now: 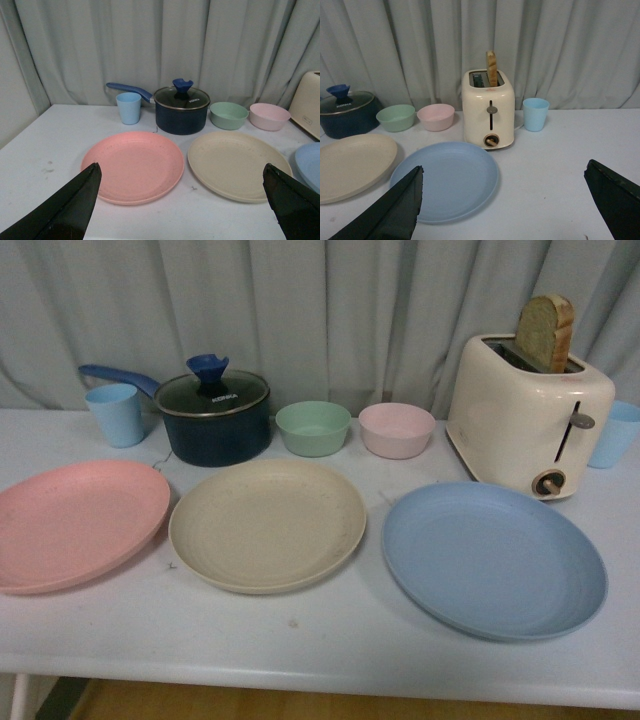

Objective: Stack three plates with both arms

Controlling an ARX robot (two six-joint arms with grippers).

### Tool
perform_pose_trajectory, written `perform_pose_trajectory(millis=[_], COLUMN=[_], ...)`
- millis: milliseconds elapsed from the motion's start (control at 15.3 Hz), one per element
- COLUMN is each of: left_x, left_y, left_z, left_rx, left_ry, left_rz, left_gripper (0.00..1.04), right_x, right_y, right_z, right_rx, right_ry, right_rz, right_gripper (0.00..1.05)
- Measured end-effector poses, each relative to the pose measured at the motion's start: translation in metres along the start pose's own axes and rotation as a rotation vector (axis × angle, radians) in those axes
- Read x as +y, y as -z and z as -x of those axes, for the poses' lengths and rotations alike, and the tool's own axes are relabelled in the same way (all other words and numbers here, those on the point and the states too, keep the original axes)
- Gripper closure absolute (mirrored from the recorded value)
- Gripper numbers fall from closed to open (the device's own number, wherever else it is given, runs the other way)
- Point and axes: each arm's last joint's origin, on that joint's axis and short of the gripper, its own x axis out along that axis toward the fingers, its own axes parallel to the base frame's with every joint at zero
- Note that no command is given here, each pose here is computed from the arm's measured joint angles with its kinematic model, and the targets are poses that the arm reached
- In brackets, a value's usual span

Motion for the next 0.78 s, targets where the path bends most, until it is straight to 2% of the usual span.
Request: perform_pose_trajectory(millis=[785], left_x=[0.0], left_y=[0.0], left_z=[0.0], left_rx=[0.0], left_ry=[0.0], left_rz=[0.0], left_gripper=[0.07], right_x=[0.0], right_y=[0.0], right_z=[0.0], right_rx=[0.0], right_ry=[0.0], right_rz=[0.0], right_gripper=[0.06])
